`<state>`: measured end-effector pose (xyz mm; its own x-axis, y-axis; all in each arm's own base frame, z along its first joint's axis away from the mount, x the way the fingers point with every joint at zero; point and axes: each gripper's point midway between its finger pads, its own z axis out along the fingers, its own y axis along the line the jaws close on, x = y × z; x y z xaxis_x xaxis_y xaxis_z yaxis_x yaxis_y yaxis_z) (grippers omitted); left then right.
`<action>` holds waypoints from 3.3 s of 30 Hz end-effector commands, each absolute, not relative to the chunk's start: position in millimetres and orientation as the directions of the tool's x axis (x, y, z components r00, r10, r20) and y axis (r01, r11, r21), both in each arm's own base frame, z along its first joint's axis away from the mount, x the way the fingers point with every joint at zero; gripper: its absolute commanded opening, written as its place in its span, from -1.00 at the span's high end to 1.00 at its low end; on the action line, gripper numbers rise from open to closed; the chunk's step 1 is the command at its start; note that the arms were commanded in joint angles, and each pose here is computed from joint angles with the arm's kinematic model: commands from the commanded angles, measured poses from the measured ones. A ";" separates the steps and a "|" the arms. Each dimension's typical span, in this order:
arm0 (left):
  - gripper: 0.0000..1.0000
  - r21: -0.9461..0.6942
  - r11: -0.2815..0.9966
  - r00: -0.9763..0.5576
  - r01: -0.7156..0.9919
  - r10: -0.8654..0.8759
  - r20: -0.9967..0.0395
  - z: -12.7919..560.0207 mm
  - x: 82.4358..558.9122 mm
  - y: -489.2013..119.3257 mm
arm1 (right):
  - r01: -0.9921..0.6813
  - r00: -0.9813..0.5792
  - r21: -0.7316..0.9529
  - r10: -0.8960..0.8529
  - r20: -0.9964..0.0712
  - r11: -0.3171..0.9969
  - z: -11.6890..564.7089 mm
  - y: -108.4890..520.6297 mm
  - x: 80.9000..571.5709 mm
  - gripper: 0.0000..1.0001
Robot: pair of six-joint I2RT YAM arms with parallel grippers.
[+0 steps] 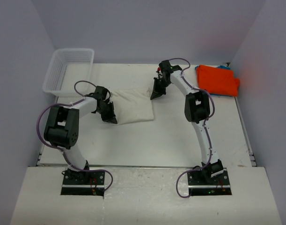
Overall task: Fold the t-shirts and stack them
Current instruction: Smooth out wrinkles on the folded tshirt, then put the neatly folded tshirt into the corner of the board with the right arm
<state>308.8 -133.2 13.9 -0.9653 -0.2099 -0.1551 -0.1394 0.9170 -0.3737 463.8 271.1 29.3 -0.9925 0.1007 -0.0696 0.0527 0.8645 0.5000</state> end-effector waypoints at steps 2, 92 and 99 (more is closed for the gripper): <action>1.00 -0.261 0.953 -0.978 -0.152 -0.182 -0.098 8.0 275.3 -112.4 | 0.035 -0.987 0.504 0.109 -0.118 0.863 49.6 257.1 473.9 1.00; 1.00 -0.199 0.980 -0.932 0.027 -0.047 -0.361 65.7 407.3 -161.9 | -0.225 -0.969 0.496 -0.138 -0.206 0.839 45.5 328.2 405.9 1.00; 1.00 -0.226 0.971 -0.856 0.080 -0.049 -0.515 124.8 414.9 -165.5 | -0.304 -0.921 0.244 -0.219 -0.322 0.921 56.8 286.6 424.8 1.00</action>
